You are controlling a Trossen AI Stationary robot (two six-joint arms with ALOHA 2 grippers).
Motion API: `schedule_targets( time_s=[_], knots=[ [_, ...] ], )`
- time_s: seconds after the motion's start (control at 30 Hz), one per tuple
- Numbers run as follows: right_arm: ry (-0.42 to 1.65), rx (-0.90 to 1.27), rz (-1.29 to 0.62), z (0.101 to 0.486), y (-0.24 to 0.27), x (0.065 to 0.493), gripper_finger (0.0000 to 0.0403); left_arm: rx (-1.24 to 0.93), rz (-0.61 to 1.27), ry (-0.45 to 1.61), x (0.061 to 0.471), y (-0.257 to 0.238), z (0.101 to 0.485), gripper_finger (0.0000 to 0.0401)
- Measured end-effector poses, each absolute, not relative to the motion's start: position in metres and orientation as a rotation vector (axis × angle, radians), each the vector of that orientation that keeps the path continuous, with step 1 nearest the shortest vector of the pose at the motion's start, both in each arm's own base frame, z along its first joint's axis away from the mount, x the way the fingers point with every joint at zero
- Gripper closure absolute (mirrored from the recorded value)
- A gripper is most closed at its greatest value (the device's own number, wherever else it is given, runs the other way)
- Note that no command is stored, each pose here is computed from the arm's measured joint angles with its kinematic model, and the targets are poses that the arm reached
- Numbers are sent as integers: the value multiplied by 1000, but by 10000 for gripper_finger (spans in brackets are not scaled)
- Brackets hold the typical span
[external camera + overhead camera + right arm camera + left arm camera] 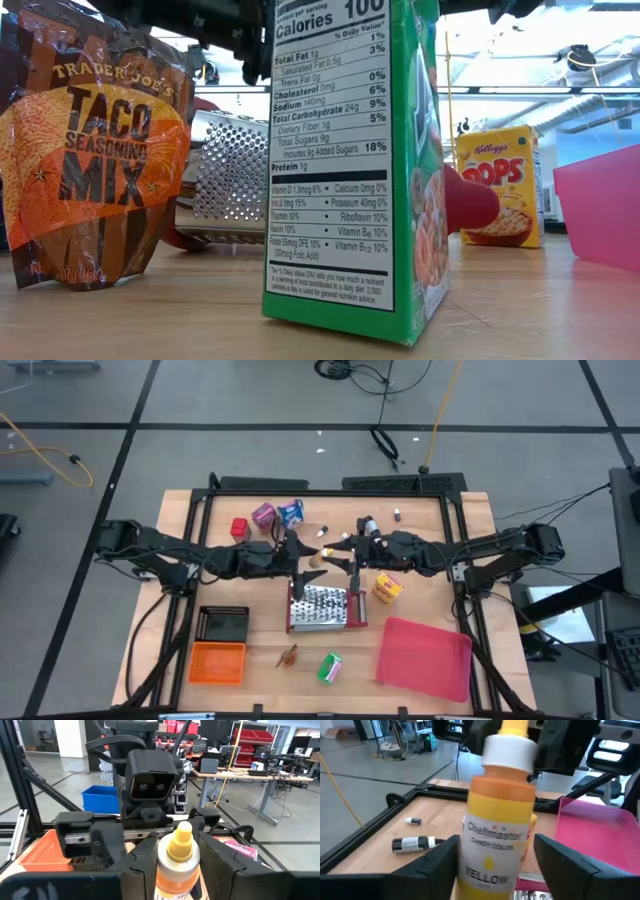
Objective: Pick & Place Kitchen Items
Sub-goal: Put the large yellow food coloring bottle into the black bin
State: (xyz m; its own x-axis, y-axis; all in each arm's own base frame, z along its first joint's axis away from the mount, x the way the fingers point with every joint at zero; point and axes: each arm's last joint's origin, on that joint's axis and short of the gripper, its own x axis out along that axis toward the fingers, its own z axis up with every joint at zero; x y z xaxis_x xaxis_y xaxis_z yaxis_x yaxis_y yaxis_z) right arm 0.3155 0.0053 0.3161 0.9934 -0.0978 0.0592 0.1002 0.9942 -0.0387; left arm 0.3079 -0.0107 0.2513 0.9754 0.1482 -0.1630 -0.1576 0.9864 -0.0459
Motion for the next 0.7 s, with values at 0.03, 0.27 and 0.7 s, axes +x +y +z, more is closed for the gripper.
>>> schedule_targets(
  time_s=[0.03,0.27,0.7],
  knots=[
    [-58,-42,-98,316,5,315,295,-60,149,152,308,-10,252,175],
    [-48,-38,-96,316,6,315,295,-66,121,150,308,-7,252,295],
    [-2,-48,-97,311,5,315,207,-74,105,169,308,-14,251,311]
  ],
)
